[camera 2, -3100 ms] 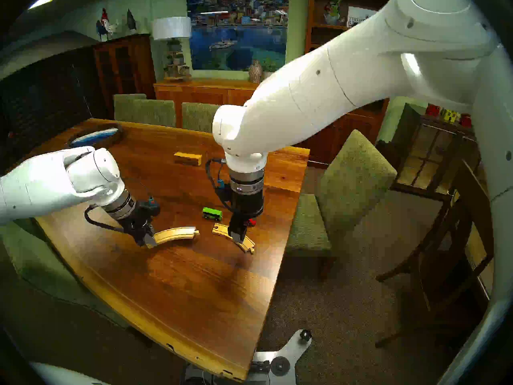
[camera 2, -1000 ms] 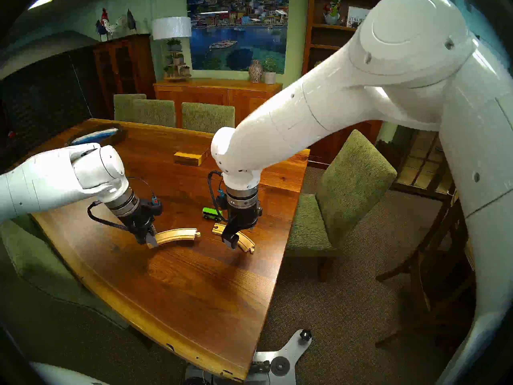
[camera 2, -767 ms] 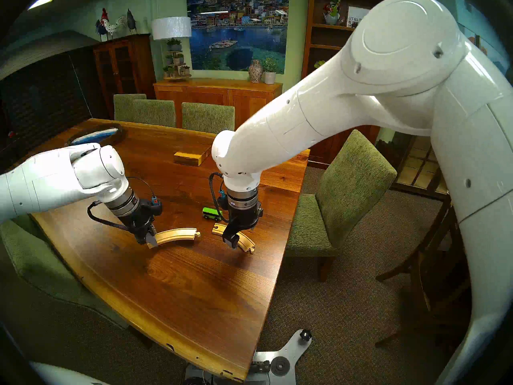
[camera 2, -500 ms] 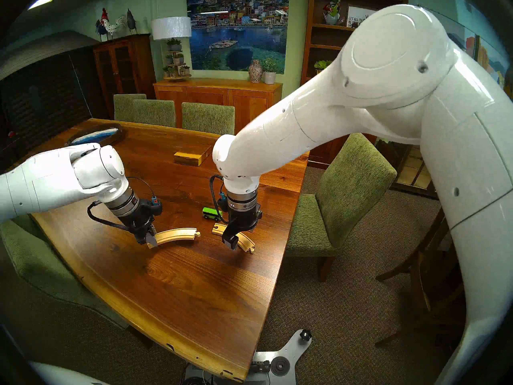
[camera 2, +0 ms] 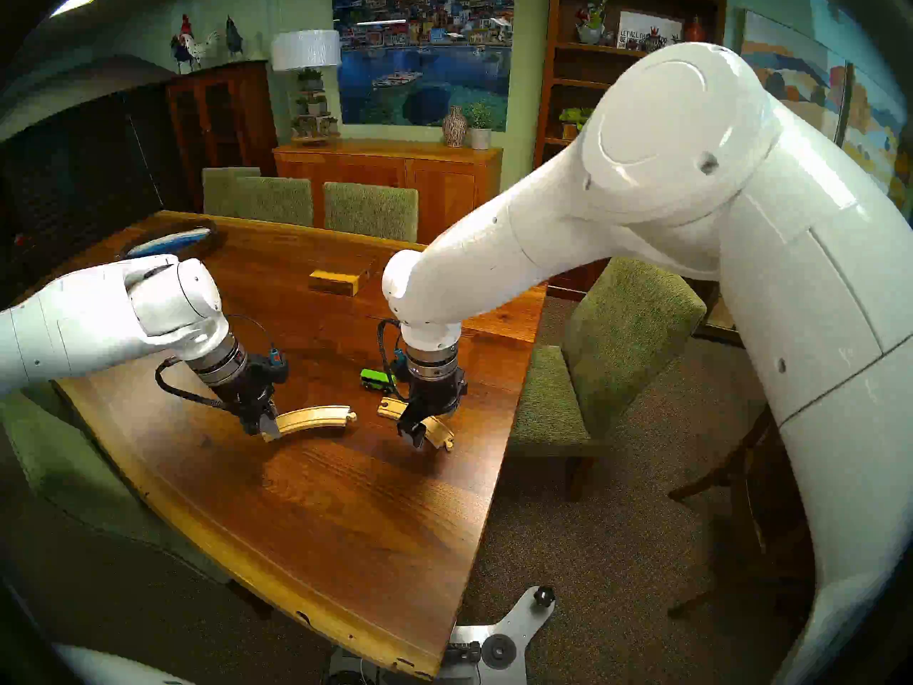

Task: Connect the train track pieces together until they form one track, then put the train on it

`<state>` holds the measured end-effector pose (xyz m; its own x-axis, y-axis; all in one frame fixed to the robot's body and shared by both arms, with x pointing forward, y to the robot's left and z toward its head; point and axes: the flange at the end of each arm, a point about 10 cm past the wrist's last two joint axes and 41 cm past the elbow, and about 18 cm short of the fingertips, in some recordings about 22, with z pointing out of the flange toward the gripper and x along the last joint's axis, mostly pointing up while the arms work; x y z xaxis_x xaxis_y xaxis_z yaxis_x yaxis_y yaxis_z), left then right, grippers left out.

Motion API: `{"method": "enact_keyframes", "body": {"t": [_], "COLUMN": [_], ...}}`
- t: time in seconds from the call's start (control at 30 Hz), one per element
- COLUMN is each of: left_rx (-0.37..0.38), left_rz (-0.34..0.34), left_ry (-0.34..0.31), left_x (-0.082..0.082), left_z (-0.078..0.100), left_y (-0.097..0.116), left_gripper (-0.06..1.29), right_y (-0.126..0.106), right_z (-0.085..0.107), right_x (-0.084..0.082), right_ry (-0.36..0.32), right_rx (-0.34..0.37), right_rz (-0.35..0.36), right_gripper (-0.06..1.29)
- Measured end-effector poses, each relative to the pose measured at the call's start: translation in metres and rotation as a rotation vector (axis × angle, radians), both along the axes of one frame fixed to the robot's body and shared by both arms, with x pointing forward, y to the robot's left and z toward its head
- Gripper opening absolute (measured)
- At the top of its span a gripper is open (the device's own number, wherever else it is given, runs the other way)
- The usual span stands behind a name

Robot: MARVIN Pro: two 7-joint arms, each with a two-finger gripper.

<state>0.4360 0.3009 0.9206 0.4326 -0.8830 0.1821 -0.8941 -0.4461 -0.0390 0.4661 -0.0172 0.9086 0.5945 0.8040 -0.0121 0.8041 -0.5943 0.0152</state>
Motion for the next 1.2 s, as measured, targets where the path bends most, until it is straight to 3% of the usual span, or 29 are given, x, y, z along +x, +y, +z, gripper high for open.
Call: {"method": "enact_keyframes", "body": {"t": [0.7,1.2], "left_rx": [0.000,0.000], "left_rz": [0.000,0.001], "left_ry": [0.000,0.000], "left_x": [0.000,0.000], "left_z": [0.000,0.000], "left_y": [0.000,0.000], "left_gripper": [0.24,0.24], "right_y": [-0.007,-0.012], "right_z": [-0.009,-0.021], "right_x": [0.013,0.023], "right_ry": [-0.049,0.004], "right_rx": [0.004,0.020], "right_rz": [-0.018,-0.048], "right_gripper": [1.24,1.24]}}
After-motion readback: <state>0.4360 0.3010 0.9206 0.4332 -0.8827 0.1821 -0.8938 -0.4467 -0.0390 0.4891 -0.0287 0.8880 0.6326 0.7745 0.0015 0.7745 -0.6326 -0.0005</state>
